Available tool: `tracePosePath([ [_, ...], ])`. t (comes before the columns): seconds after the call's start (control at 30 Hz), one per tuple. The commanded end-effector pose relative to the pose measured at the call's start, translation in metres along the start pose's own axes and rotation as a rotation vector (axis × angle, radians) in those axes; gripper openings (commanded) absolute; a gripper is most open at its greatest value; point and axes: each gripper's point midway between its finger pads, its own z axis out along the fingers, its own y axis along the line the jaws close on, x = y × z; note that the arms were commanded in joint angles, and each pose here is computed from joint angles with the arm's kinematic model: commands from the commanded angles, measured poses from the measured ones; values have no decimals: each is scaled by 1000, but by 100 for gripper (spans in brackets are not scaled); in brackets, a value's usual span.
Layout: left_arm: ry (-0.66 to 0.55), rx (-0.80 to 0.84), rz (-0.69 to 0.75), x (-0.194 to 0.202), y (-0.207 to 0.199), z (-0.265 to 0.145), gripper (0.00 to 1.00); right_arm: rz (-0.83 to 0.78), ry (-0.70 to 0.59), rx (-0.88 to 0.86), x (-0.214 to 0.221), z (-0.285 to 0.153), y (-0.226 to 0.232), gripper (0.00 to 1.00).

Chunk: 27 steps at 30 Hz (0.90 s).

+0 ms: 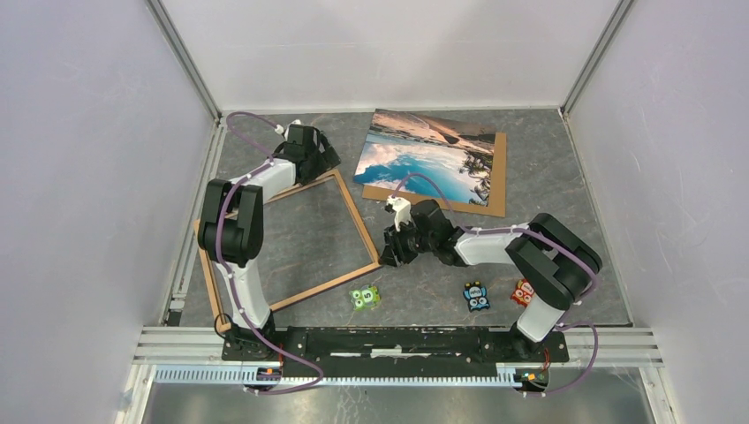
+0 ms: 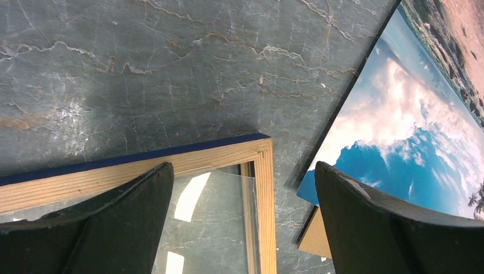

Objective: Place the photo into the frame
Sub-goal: Adjust the photo frame item on the photo frame.

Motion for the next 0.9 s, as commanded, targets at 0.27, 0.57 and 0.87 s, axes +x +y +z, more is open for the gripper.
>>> tracePosePath([
  [0.27, 123, -31, 181, 39, -6, -40, 100, 24, 67, 150, 15, 14, -32, 45],
  [0.57, 5, -3, 224, 7, -14, -107, 100, -5, 42, 198, -1, 5, -37, 51],
  [0.87, -23, 55, 275, 28, 9, -171, 100, 217, -59, 92, -8, -12, 2, 65],
])
